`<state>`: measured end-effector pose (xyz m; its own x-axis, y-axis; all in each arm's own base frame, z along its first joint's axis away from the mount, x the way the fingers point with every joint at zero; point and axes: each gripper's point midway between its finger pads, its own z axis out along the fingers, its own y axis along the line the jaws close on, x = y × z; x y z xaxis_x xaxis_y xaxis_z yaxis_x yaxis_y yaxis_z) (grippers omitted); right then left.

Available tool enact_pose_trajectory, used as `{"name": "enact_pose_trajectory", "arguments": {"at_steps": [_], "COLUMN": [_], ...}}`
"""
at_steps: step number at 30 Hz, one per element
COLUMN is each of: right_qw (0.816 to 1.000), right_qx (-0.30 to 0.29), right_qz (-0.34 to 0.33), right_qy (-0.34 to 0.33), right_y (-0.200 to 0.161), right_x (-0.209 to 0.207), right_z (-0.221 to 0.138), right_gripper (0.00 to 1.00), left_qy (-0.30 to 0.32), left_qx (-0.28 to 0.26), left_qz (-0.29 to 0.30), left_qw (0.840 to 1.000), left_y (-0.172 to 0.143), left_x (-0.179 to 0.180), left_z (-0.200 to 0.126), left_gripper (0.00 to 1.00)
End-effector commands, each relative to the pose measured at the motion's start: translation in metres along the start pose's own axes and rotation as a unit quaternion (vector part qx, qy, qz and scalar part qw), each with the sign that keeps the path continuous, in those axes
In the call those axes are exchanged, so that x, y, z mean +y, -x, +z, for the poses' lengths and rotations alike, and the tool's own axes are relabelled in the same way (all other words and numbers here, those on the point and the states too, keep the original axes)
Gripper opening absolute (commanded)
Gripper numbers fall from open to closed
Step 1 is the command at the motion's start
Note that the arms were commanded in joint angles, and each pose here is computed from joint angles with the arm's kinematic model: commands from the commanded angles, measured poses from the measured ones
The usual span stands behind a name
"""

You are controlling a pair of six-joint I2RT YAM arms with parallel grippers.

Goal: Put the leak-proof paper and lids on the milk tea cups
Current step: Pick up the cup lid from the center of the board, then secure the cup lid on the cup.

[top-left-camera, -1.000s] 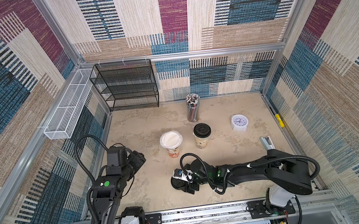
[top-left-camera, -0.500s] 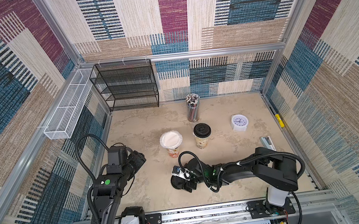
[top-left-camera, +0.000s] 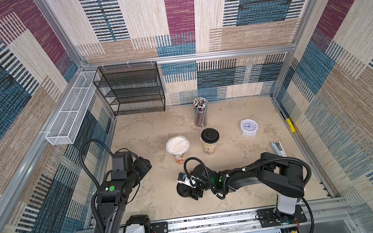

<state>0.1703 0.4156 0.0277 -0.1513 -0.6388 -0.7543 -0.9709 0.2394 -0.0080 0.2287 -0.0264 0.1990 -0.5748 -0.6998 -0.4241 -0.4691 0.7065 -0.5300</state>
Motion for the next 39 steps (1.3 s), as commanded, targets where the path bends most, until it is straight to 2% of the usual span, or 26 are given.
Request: {"name": "enact_pose_trajectory", "arguments": {"at_steps": [1,9,15,25,29,32,36,39], "right_qw": [1.000,1.000,0.999,0.996,0.990,0.986,0.975,0.972], "right_qx": [0.015,-0.002,-0.032,-0.083,-0.121,-0.107,-0.055,-0.037], "right_qz": [0.004,-0.012,-0.022,0.012,0.061,0.096,0.168,0.161], "right_qy": [0.006,0.002,0.014,0.019,-0.031,-0.089,-0.138,-0.165], "right_y": [-0.007,0.011,0.043,0.134,0.180,0.197,0.199,0.205], "right_x": [0.002,0.001,0.008,0.012,-0.008,-0.039,-0.087,-0.108], "right_z": [0.001,-0.012,-0.044,-0.138,-0.172,-0.174,-0.155,-0.140], "right_gripper": [0.75,0.67,0.65,0.65,0.65,0.63,0.62,0.63], "left_qy": [-0.001,-0.002,-0.005,-0.012,-0.016,-0.021,-0.028,-0.030], "left_qx": [-0.006,-0.004,-0.006,-0.001,0.004,0.005,0.013,0.017], "left_qz": [-0.002,-0.005,-0.006,-0.013,-0.013,-0.013,-0.012,-0.012], "left_qw": [1.000,1.000,1.000,1.000,1.000,1.000,0.999,0.999], "left_y": [0.003,0.002,0.002,0.007,0.007,0.008,0.007,0.006], "left_x": [-0.001,-0.002,-0.002,-0.011,-0.014,-0.017,-0.021,-0.022], "left_z": [-0.002,-0.002,-0.003,0.000,0.004,0.005,0.008,0.009], "left_gripper": [0.66,0.65,0.65,0.64,0.64,0.64,0.64,0.64]}}
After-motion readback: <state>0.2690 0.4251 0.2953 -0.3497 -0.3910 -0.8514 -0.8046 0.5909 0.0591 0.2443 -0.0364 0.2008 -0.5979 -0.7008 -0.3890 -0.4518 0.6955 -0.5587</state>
